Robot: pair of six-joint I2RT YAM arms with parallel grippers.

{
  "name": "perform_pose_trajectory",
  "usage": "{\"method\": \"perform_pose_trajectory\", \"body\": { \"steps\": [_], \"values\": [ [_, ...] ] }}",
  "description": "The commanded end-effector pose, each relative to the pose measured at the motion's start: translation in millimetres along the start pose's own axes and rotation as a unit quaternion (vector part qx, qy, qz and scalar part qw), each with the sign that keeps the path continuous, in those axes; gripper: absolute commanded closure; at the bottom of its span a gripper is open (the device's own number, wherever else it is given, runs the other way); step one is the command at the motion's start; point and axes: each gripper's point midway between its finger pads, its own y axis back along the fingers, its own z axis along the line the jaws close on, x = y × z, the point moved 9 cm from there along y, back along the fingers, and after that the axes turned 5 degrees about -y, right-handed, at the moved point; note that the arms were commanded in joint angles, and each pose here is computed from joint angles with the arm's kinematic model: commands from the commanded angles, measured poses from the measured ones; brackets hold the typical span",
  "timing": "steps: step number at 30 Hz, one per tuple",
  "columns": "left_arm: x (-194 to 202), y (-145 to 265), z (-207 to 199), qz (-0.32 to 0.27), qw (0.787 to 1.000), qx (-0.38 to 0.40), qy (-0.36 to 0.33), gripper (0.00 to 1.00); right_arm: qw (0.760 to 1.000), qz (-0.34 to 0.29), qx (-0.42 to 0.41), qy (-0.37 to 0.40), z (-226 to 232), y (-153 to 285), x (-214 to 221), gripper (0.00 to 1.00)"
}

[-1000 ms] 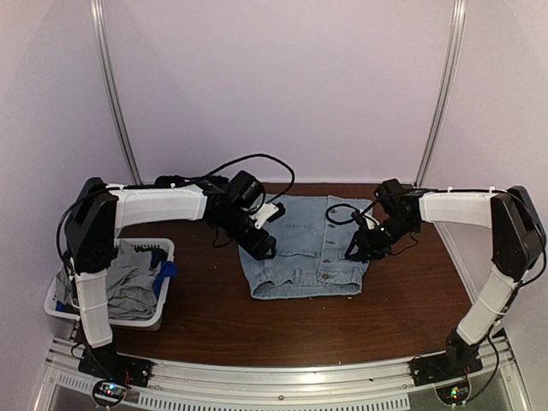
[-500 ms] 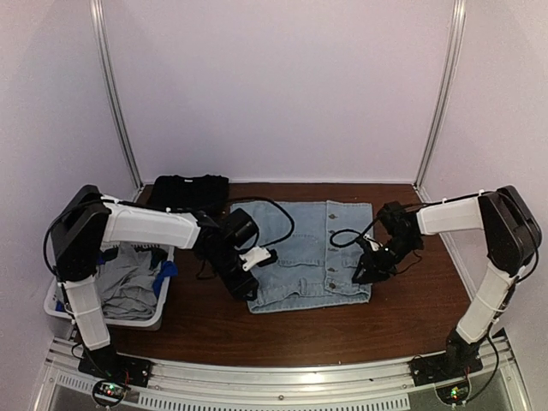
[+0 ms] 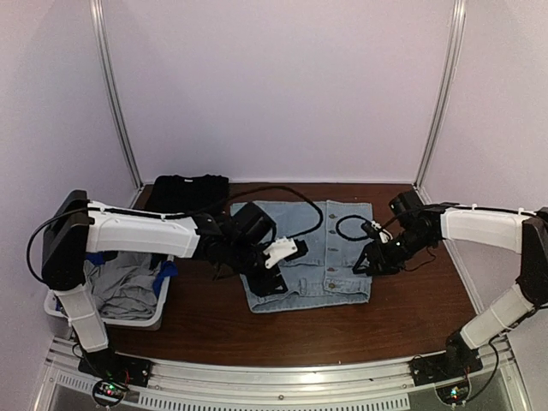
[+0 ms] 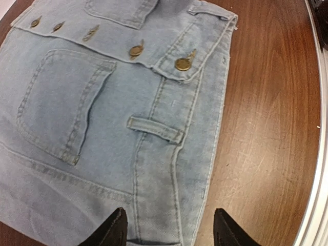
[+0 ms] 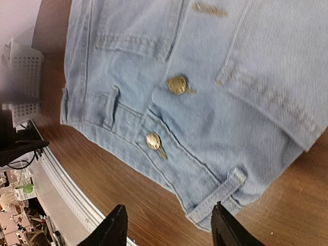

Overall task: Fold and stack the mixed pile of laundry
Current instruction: Rotate the flattened skirt at the center of the board.

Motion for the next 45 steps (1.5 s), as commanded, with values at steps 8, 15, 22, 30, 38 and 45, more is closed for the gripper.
{"method": "perform_pose_trajectory", "body": {
  "steps": [8,15,22,30,38,45],
  "values": [
    [-32,-54,-14,0.004,0.994,-0.034,-0.1,0.43,0.984,-0.021,-0.009,-0.174,-30,-3,55,0.35],
    [-26,-67,-10,0.033,0.989,-0.056,-0.132,0.51,0.983,-0.019,-0.004,-0.184,-38,1,56,0.31],
    [-25,-77,-14,0.043,0.986,-0.026,-0.159,0.5,0.98,0.012,-0.003,-0.201,-48,-11,72,0.29],
    [-30,-84,-8,0.061,0.983,-0.044,-0.168,0.62,0.978,0.004,-0.008,-0.207,-52,-13,69,0.27],
    [-19,-87,-15,0.084,0.979,-0.016,-0.186,0.52,0.978,0.011,-0.007,-0.208,-56,-18,69,0.26],
    [-30,-77,-10,0.084,0.978,-0.041,-0.187,1.0,0.979,0.013,-0.005,-0.205,-58,-21,65,0.26]
  ]
}}
